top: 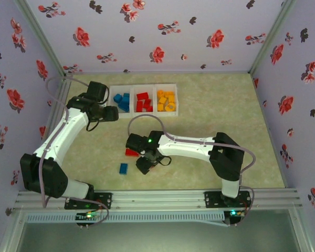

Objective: Sort the legos into containers by color

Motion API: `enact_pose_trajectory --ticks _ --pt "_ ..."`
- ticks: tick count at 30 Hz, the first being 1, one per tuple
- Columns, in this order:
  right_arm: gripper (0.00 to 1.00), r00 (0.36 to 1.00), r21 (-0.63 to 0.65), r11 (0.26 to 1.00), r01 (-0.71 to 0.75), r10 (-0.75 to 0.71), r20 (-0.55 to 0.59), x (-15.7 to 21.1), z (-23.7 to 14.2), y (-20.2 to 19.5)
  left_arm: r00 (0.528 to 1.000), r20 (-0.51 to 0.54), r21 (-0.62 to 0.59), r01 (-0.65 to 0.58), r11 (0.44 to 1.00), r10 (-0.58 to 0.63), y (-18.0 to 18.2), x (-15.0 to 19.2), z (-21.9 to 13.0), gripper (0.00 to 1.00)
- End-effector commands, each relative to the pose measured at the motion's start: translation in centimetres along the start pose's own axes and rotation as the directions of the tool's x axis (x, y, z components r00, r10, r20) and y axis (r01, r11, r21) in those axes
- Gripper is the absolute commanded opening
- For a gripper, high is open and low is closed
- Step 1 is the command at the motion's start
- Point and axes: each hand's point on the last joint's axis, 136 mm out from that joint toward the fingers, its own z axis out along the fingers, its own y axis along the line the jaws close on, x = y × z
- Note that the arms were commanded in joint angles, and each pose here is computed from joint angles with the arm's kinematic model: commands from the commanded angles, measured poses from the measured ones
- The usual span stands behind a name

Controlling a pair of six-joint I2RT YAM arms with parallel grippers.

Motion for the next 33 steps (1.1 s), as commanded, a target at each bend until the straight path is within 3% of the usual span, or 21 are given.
enact_pose_trajectory --ticks 1,12,27,33 --pt "0.73 0.987 0.067 0.985 0.161 -0.159 -0.04 0.0 -0.2 -0.9 1.0 0.011 -0.011 0.022 1.0 -0.022 0.3 -0.4 -0.9 0.69" --pt "0.59 0.948 0.059 0.948 0.312 -0.307 -0.087 -0.9 2.2 -0.6 1.0 0.017 -0.036 0.025 0.999 -0.024 1.1 -0.3 -2.0 0.69" --pt "0.48 0.93 -0.004 0.937 0.348 -0.346 -0.123 -0.4 3.9 -0.3 0.999 0.013 -0.051 0.033 0.998 -0.032 1.6 -0.1 -2.3 0.69" --pt "0.34 0.936 -0.004 0.943 0.333 -0.332 -0.12 -0.7 4.2 -0.7 0.999 0.009 -0.06 0.032 0.998 -0.032 1.8 0.0 -2.3 0.69"
